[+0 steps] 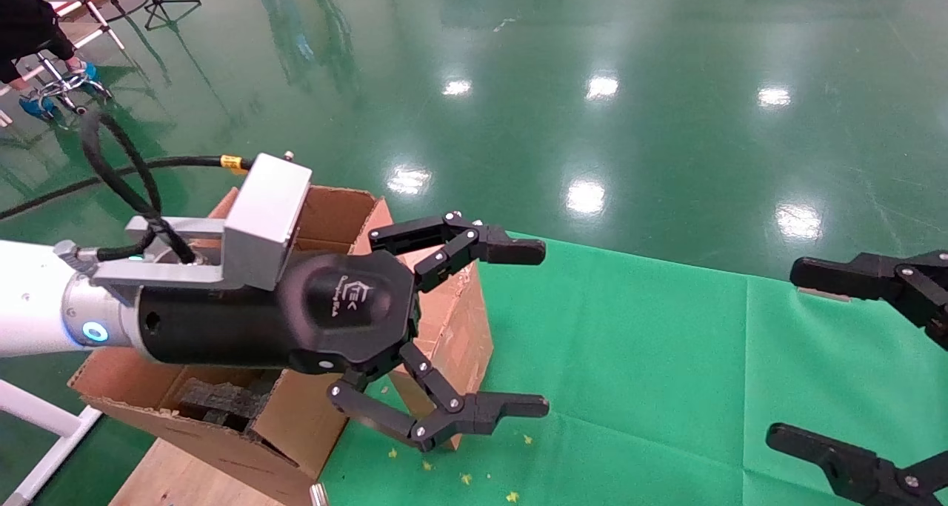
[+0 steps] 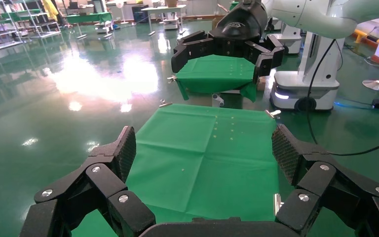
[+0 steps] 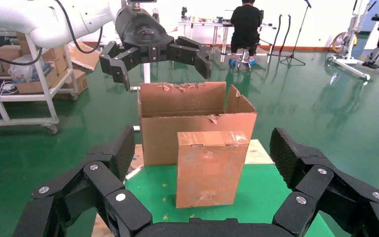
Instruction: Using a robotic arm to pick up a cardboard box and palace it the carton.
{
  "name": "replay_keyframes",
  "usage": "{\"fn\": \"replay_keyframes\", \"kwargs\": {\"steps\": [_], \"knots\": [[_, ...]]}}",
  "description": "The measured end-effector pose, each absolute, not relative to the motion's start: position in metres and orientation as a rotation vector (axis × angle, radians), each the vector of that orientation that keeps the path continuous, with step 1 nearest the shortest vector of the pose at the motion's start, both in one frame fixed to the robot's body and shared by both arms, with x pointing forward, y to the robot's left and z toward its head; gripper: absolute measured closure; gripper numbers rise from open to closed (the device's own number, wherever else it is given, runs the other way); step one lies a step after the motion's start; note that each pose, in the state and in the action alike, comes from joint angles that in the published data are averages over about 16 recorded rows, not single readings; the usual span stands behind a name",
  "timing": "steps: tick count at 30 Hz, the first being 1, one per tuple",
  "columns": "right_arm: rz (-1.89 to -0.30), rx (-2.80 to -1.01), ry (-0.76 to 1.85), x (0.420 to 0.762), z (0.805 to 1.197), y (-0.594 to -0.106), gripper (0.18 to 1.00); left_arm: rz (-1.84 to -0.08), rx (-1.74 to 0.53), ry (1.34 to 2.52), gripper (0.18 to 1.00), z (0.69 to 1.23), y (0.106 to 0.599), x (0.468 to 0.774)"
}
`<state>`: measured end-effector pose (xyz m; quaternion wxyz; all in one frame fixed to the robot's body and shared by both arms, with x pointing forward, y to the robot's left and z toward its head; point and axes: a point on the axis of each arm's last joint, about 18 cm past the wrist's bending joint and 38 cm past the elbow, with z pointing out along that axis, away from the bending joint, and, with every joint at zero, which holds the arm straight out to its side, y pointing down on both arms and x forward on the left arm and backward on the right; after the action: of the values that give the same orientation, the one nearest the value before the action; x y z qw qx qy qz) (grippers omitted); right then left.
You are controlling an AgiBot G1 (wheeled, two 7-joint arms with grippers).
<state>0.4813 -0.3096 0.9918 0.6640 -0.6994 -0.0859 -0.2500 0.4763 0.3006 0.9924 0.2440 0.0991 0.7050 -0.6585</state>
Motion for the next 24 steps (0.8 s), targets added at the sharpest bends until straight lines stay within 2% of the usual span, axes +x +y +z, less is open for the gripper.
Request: {"fn": "replay_keyframes", "kwargs": {"steps": [24], "knots": [[-0.565, -1.58, -0.194, 0.4813, 0.9918, -0.3096, 0.182, -1.792, 0.264, 1.926, 0.183, 0.9927, 0.3018, 0.4768]]}}
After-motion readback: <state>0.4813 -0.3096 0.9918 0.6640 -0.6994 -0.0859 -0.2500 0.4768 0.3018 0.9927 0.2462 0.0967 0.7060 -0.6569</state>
